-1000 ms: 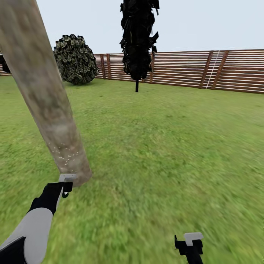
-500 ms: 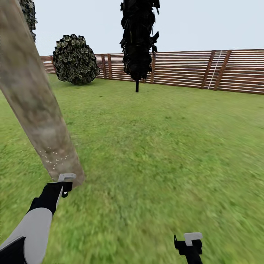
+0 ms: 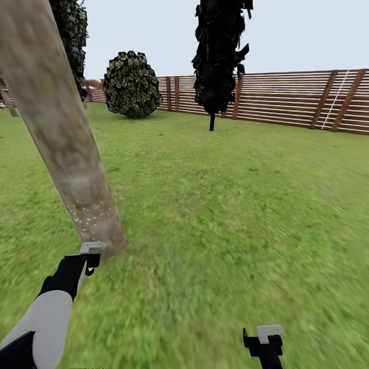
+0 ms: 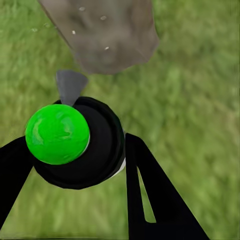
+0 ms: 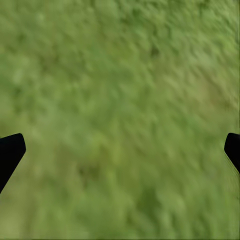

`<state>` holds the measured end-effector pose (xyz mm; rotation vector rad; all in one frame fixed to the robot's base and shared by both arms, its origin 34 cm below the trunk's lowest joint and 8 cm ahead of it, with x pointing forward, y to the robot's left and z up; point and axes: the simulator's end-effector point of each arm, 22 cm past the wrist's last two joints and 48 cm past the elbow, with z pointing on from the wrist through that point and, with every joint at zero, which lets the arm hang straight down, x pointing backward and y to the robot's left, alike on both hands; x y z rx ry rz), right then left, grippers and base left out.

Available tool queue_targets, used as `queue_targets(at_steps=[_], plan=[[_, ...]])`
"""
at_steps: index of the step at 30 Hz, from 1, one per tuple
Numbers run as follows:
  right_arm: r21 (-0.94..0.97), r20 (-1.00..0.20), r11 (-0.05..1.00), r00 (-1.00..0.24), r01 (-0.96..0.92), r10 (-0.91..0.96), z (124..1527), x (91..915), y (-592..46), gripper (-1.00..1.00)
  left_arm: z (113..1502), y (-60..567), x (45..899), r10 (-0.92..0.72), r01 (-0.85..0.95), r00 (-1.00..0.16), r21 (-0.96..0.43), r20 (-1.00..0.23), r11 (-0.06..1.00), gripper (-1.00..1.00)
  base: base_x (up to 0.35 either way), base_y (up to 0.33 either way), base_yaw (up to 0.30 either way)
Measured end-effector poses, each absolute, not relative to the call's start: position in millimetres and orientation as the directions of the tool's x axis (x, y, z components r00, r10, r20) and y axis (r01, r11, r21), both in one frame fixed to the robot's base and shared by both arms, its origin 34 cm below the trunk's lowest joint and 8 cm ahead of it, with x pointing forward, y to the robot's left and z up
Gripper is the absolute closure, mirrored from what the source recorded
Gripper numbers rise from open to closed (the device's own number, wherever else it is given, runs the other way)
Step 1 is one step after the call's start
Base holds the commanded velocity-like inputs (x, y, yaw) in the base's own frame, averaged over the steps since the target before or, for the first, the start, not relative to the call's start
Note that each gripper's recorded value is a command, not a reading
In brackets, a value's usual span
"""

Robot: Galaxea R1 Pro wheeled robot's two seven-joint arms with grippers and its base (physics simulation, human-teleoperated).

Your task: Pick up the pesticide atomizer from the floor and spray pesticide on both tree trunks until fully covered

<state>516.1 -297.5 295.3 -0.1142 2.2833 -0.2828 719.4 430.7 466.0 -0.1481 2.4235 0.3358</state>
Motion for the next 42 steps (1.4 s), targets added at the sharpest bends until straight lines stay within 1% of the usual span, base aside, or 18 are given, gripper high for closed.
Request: queue_targets(at_steps=[11, 15, 17, 21, 25, 31, 36, 40, 42], plan=[[-0.240, -0.730, 0.971, -0.661, 0.010, -0.174, 297.6, 517.7, -297.3, -1.00, 469.5, 432.5, 719.7, -0.017, -0.195, -0.762, 0.203, -0.648, 0.959, 1.00, 0.096, -0.262, 0.272], [-0.240, -0.732, 0.971, -0.659, 0.011, -0.173, 298.5, 518.3, -297.4, -1.00, 457.2, 433.2, 707.3, -0.021, -0.193, -0.777, 0.205, -0.629, 0.960, 1.00, 0.096, -0.262, 0.272], [-0.240, -0.733, 0.971, -0.658, 0.013, -0.172, 299.1, 518.8, -298.6, -1.00, 439.7, 424.6, 693.0, -0.038, -0.189, -0.791, 0.186, -0.610, 0.964, 1.00, 0.153, -0.262, 0.020], [-0.241, -0.732, 0.970, -0.659, 0.012, -0.174, 299.0, 518.6, -298.7, -1.00, 435.6, 426.4, 689.1, -0.034, -0.185, -0.797, 0.191, -0.604, 0.964, 1.00, 0.159, -0.259, 0.004], [-0.245, -0.732, 0.969, -0.659, 0.014, -0.175, 299.2, 518.4, -301.2, -1.00, 430.7, 443.0, 679.0, -0.049, -0.234, -0.781, 0.218, -0.623, 0.948, 1.00, 0.211, -0.219, 0.000], [-0.244, -0.732, 0.970, -0.659, 0.013, -0.175, 299.1, 518.4, -301.0, -1.00, 401.1, 440.7, 651.3, -0.067, -0.234, -0.821, 0.227, -0.567, 0.945, 1.00, 0.232, -0.200, 0.000], [-0.244, -0.732, 0.970, -0.659, 0.013, -0.175, 299.2, 518.4, -301.0, -1.00, 400.0, 441.3, 648.5, -0.070, -0.238, -0.821, 0.228, -0.566, 0.944, 1.00, 0.233, -0.199, 0.003], [-0.244, -0.731, 0.970, -0.660, 0.013, -0.175, 299.0, 518.3, -301.0, -1.00, 400.0, 438.2, 649.4, -0.071, -0.239, -0.819, 0.226, -0.569, 0.944, 1.00, 0.233, -0.199, 0.160], [-0.244, -0.731, 0.970, -0.660, 0.013, -0.175, 299.0, 518.3, -300.9, -1.00, 402.3, 445.6, 648.0, -0.067, -0.252, -0.820, 0.253, -0.569, 0.934, 1.00, 0.233, -0.199, 0.261]])
